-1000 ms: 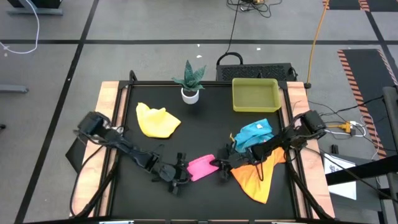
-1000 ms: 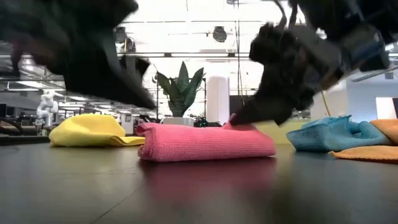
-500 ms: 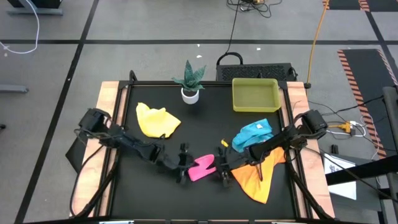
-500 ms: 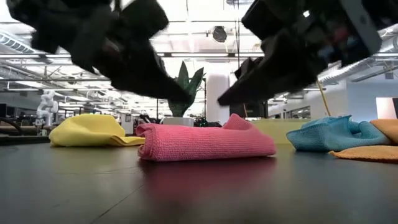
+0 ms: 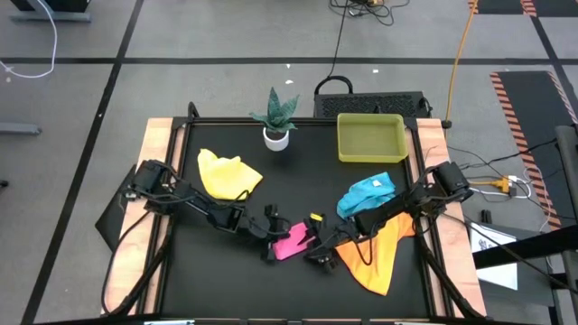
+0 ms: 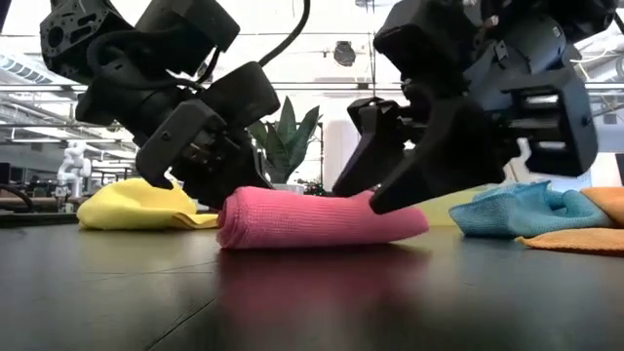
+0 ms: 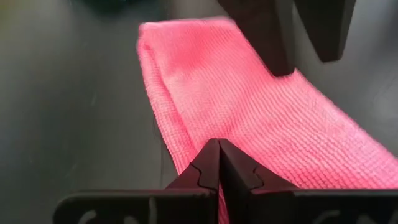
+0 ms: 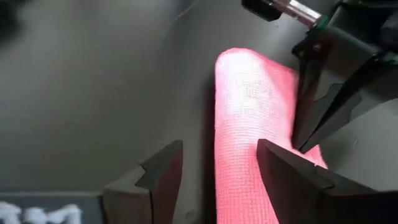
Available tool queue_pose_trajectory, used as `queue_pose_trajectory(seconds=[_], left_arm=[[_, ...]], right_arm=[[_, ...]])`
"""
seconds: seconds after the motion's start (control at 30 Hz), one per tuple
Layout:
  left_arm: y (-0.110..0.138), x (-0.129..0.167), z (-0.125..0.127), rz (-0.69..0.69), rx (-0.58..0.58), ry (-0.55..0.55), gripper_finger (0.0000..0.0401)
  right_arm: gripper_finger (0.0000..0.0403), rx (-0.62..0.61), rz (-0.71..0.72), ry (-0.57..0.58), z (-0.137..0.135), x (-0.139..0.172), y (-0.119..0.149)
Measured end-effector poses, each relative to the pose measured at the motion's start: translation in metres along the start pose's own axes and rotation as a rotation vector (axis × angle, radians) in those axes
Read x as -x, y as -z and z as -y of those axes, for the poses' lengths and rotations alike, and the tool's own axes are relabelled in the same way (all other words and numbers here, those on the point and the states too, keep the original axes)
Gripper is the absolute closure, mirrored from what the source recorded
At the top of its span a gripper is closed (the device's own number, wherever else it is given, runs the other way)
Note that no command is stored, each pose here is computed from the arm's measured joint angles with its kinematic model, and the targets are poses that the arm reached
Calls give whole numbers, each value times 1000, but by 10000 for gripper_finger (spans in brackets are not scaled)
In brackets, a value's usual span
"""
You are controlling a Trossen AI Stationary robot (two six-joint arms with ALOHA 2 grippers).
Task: Fold microfiber towels
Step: Put the folded pink microfiber cloth into the yellow bin
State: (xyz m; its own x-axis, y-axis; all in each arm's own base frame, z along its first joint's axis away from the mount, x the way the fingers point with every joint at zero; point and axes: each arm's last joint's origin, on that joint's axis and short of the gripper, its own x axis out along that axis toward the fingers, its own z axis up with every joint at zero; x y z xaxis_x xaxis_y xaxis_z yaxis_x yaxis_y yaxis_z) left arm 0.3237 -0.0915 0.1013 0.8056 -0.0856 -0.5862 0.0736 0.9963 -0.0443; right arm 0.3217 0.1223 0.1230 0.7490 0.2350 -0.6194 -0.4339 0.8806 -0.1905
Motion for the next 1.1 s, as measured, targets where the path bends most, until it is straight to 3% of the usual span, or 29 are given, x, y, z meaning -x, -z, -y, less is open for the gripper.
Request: queue_pose_trajectory(seconds=[0.37,0.67,0.8,1.1], left_arm=[[0,0,0,0,-2,0,393],[1,0,0,-11,-3,-2,386],[1,0,0,-14,-4,-2,397],[1,0,0,-15,-1,-3,392]], right_arm=[[243,52,-20,86,2,-14,10],[172,92,-20,112,2,-15,11],[163,135,-34,152,1,-15,11],[242,182,0,166,2,-15,7]])
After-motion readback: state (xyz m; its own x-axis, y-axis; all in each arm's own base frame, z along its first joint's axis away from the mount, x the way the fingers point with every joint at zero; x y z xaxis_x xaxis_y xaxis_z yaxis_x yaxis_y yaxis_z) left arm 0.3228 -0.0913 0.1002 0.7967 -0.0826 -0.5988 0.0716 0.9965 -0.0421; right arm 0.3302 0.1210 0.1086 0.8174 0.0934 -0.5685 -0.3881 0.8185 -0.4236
